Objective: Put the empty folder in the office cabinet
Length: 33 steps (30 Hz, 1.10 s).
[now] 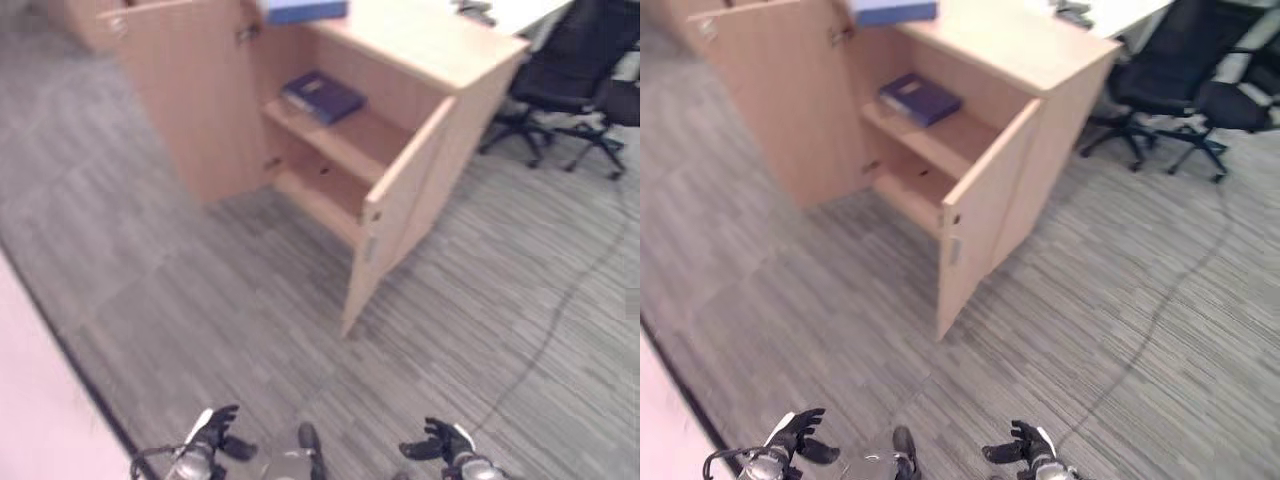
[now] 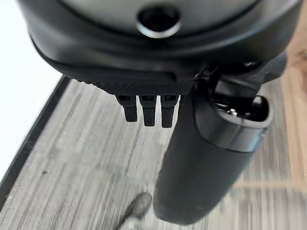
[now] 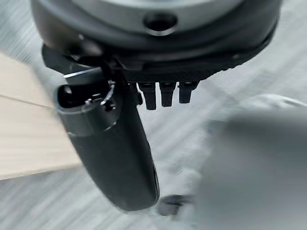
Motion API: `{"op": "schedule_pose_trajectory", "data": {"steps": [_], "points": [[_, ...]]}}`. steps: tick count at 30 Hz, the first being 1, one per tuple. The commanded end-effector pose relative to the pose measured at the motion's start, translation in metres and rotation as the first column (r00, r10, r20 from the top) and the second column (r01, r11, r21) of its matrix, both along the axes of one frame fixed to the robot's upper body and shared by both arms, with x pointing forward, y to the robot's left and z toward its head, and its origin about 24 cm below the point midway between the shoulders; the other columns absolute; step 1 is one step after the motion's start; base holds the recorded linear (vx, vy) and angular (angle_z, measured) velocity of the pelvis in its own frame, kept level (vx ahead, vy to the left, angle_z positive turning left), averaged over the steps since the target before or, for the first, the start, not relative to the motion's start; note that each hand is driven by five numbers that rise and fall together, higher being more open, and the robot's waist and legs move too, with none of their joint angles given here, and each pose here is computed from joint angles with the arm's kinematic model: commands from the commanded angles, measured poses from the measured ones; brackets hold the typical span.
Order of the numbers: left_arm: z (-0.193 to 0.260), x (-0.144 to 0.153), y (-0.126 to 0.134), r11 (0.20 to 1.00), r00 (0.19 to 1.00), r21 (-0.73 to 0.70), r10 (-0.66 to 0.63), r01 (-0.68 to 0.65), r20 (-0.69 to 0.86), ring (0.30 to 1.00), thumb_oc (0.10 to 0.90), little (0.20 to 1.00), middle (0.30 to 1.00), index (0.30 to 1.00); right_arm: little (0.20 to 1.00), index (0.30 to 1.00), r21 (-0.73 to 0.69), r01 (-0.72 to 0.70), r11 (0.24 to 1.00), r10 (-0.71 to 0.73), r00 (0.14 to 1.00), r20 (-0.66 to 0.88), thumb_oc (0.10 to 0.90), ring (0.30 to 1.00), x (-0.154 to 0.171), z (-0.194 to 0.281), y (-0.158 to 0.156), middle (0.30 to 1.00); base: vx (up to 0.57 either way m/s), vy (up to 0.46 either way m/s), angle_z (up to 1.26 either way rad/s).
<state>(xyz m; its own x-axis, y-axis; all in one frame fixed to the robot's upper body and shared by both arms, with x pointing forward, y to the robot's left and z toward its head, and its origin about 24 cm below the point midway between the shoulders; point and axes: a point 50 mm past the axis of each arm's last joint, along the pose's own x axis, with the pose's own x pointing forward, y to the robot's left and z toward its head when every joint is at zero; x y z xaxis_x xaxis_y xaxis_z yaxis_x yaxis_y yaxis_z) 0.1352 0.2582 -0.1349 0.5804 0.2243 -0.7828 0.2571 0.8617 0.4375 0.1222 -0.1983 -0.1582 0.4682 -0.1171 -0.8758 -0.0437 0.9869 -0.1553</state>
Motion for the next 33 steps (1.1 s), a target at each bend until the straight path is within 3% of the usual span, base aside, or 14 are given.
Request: {"op": "schedule_pose_trajectory", "data": {"steps": [1, 6, 12, 19, 24, 27, 33], "points": [[-0.006, -0.001, -0.02, 0.998, 0.999, -0.05, -0.041, 0.041, -0.006, 0.9, 0.8, 0.9, 0.9, 0.9, 0.9, 0.9, -0.126, -0.041, 0.991, 0.037, 0.999, -0.036, 0.8, 0.9, -0.013, 0.003, -0.035, 0.9, 0.04, -0.078, -0.32], [-0.012, -0.006, -0.036, 0.995, 1.0, -0.101, -0.009, 0.006, -0.02, 0.9, 0.8, 0.9, 0.9, 0.9, 0.9, 0.9, -0.174, -0.004, 0.985, -0.004, 0.999, -0.047, 0.8, 0.9, -0.015, 0.007, -0.054, 0.9, -0.02, -0.054, -0.68], [-0.009, -0.006, -0.023, 0.997, 1.0, -0.071, 0.018, -0.018, -0.005, 0.9, 0.8, 0.9, 0.9, 0.9, 0.9, 0.9, -0.23, 0.005, 0.973, -0.03, 0.994, -0.108, 0.8, 0.9, -0.033, 0.013, -0.088, 0.9, 0.1, 0.101, -0.93], [-0.004, 0.0, -0.008, 0.999, 1.0, -0.026, 0.023, -0.023, 0.009, 0.9, 0.8, 0.9, 0.9, 0.9, 0.9, 0.9, -0.183, -0.037, 0.982, 0.048, 0.997, 0.056, 0.8, 0.9, 0.002, 0.023, -0.07, 0.9, 0.12, 0.194, -0.44], [-0.006, -0.006, -0.003, 0.999, 0.999, -0.015, 0.037, -0.037, -0.011, 0.9, 0.8, 0.9, 0.9, 0.9, 0.9, 0.9, -0.154, -0.082, 0.985, 0.096, 0.991, 0.089, 0.8, 0.9, 0.007, 0.024, -0.059, 0.9, 0.18, 0.267, -0.65], [-0.007, -0.008, -0.005, 0.998, 0.998, -0.02, 0.055, -0.055, -0.008, 0.9, 0.8, 0.9, 0.9, 0.9, 0.9, 0.9, -0.151, -0.052, 0.987, 0.05, 0.999, -0.021, 0.8, 0.9, -0.022, 0.013, -0.066, 0.9, 0.18, 0.528, -0.12], [-0.013, -0.013, -0.015, 1.0, 0.998, -0.028, -0.001, -0.001, -0.068, 0.9, 0.8, 0.9, 0.9, 0.9, 0.9, 0.9, -0.148, 0.006, 0.989, -0.019, 0.996, -0.092, 0.8, 0.9, -0.033, 0.006, -0.064, 0.9, 0.08, 0.47, -0.16]]}}
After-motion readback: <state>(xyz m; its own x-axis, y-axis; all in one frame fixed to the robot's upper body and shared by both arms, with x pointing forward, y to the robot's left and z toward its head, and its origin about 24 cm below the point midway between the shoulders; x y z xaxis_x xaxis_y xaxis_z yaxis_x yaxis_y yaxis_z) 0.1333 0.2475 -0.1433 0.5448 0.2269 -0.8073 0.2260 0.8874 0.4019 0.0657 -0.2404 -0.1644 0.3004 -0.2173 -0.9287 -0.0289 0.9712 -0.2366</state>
